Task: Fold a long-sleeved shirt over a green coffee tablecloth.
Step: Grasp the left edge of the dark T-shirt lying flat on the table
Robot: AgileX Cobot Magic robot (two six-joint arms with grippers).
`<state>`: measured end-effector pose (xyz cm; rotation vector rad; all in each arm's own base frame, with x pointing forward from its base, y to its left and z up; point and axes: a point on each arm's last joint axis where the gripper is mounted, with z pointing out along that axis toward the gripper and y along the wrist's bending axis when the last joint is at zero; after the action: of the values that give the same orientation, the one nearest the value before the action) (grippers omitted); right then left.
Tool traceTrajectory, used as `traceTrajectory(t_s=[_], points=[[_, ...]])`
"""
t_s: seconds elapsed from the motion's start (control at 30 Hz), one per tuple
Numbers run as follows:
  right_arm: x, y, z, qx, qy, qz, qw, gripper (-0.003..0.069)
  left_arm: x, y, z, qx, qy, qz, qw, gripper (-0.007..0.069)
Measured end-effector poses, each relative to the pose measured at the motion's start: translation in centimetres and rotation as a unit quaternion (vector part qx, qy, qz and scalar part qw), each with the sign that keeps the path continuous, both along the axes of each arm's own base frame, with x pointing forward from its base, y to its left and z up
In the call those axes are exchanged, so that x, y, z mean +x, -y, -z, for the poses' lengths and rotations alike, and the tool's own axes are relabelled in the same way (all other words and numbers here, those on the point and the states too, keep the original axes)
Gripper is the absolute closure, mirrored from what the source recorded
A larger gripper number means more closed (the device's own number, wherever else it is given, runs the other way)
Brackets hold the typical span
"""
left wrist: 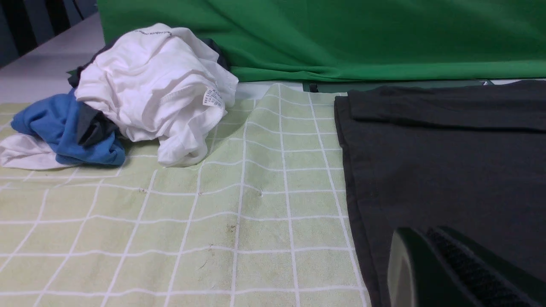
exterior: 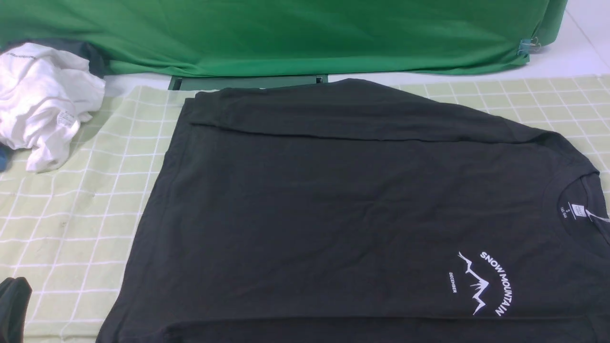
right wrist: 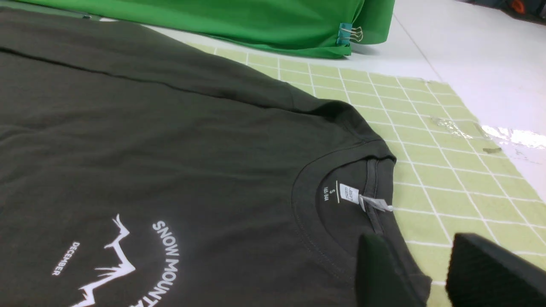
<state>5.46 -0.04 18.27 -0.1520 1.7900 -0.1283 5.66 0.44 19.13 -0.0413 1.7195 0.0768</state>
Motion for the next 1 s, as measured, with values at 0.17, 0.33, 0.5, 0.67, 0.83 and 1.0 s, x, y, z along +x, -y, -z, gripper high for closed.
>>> traceTrajectory(t_s=[0.17, 0.33, 0.5, 0.67, 0.83, 1.0], points=[[0.0, 0.0, 0.0, 0.0, 0.0, 0.0, 1.0, 0.0418, 0.0, 0.0, 0.0, 0.0, 0.0, 0.0, 1.0, 0.0608], [0.0, 0.0, 0.0, 0.0, 0.0, 0.0, 1.0, 0.0418, 0.0, 0.0, 0.0, 0.0, 0.0, 0.0, 1.0, 0.0608], [0.0, 0.0, 0.0, 0.0, 0.0, 0.0, 1.0, 0.0418, 0.0, 0.0, 0.0, 0.0, 0.0, 0.0, 1.0, 0.0608], [0.0, 0.0, 0.0, 0.0, 0.0, 0.0, 1.0, 0.0418, 0.0, -0.1, 0.0, 0.023, 0.0, 0.0, 1.0, 0.0608], [0.0, 0.0, 0.0, 0.0, 0.0, 0.0, 1.0, 0.0418, 0.1, 0.0, -1.5, -0.005, 0.085, 0.001, 0.996, 0.0608], [0.0, 0.0, 0.0, 0.0, 0.0, 0.0, 1.0, 0.0419, -0.2, -0.3, -3.6, -0.09, 0.207, -0.011, 0.974, 0.0608]])
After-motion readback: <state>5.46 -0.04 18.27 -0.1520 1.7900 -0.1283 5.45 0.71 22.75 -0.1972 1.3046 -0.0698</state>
